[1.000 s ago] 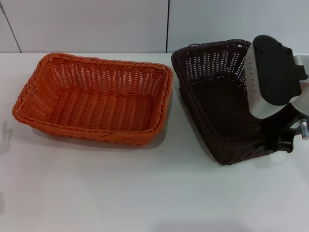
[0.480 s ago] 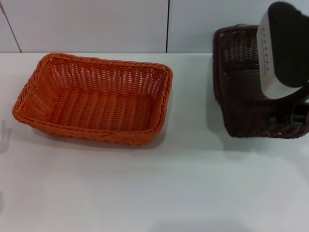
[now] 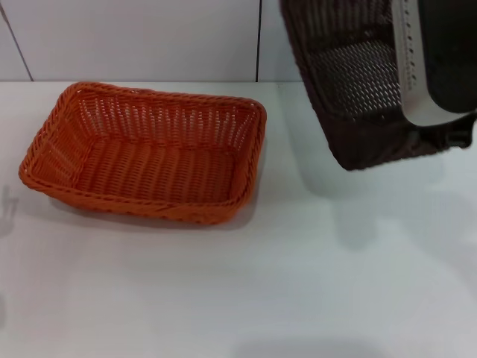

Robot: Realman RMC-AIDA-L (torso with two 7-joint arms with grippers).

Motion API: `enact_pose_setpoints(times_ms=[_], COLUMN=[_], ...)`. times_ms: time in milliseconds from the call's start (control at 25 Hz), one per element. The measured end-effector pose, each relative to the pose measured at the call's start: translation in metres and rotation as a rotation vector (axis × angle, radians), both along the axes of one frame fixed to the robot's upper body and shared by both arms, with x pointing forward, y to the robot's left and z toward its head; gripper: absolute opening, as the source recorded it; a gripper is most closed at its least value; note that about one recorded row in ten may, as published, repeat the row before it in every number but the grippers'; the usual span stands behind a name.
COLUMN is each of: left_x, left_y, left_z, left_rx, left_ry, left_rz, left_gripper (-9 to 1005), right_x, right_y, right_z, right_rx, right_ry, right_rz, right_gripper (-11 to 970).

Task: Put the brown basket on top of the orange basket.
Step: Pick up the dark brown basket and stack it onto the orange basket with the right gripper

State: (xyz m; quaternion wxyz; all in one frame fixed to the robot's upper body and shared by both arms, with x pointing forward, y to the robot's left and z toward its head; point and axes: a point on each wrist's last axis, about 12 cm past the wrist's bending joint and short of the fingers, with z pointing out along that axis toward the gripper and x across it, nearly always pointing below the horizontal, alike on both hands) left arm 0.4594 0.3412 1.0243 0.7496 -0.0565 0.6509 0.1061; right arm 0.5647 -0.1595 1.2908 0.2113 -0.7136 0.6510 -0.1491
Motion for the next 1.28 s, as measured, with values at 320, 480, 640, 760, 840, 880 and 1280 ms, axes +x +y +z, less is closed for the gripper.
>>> enact_pose_setpoints(times_ms=[320, 480, 640, 760, 840, 880, 1280], left_x=[0.0, 0.0, -0.004, -0.007, -0.013, -0.014, -0.017], left_y=[0.001, 0.003, 0.005, 0.008, 0.011, 0.011, 0.011], left_z=[0.001, 0.001, 0.003, 0.003, 0.003, 0.003, 0.004], left_rx=[-0.004, -0.012, -0.038, -0.058, -0.08, -0.083, -0.101], left_ry=[-0.005, -0.01, -0.035, -0.05, -0.062, -0.064, -0.081], left_rz=[0.006, 0.02, 0.034, 0.047, 0.06, 0.061, 0.062], left_gripper=[763, 763, 763, 763, 763, 763, 763], right_x=[0.003, 0.004, 0.004, 0.002, 0.003, 0.003, 0.01], right_y=[0.035, 0.057, 0.068, 0.073, 0.074, 0.074, 0.062], right_z=[0.016, 0.016, 0.007, 0.002, -0.001, -0.003, -0.023], right_rx=[-0.047, -0.095, -0.12, -0.114, -0.121, -0.125, -0.164], right_ry=[-0.141, -0.187, -0.261, -0.29, -0.282, -0.277, -0.263], right_rz=[0.202, 0.321, 0.508, 0.604, 0.656, 0.688, 0.793], right_gripper=[151, 151, 151, 151, 151, 151, 150])
